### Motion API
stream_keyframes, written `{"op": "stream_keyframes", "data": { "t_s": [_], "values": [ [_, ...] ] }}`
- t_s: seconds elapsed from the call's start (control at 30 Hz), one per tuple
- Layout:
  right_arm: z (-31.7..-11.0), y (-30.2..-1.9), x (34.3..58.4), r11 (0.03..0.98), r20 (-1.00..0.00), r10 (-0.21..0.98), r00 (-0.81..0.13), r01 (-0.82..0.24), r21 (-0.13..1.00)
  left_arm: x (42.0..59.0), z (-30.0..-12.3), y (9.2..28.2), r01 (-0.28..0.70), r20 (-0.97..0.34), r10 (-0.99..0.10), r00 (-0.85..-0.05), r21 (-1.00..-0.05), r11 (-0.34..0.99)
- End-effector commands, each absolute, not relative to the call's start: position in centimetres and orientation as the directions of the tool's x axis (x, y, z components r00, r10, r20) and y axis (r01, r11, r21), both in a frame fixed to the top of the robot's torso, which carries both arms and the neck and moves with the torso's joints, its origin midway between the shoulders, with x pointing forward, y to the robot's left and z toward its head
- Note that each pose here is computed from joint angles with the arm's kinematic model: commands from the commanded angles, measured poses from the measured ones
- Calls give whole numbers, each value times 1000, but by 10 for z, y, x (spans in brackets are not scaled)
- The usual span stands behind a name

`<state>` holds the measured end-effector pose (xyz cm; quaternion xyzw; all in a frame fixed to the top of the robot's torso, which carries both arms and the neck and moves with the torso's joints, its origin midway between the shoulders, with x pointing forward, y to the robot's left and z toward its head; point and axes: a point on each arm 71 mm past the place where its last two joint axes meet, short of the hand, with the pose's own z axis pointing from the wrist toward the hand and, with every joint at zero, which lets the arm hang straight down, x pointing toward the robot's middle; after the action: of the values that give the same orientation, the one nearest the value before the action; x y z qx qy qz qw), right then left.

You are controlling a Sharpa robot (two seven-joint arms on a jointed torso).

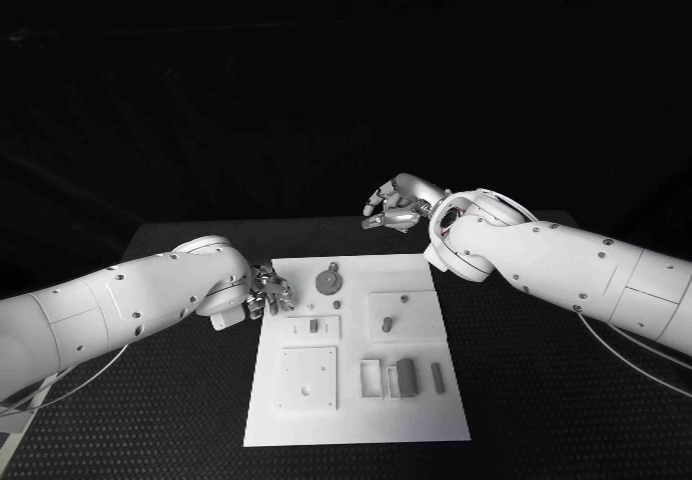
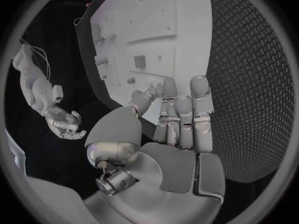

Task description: Assemble the parts on the task board

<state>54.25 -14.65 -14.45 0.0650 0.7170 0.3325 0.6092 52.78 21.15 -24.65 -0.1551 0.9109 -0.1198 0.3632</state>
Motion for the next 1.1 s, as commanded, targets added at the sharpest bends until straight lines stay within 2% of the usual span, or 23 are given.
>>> {"op": "stream_keyframes", "data": {
  "t_s": [0.03, 0.3, 0.57, 1.1],
  "values": [
    [-146, -146, 542, 772, -831, 491, -262, -312, 554, 525, -245, 211, -215, -623, -394, -676, -344, 914],
    [-147, -147, 542, 773, -831, 490, -264, -309, 554, 515, -245, 208, -199, -612, -384, -691, -350, 915],
    [-148, -147, 542, 772, -830, 490, -265, -309, 555, 514, -245, 207, -194, -615, -379, -691, -348, 917],
    [-148, -147, 542, 772, -830, 490, -267, -309, 555, 502, -254, 203, -170, -613, -344, -711, -325, 930]
  ]
}}
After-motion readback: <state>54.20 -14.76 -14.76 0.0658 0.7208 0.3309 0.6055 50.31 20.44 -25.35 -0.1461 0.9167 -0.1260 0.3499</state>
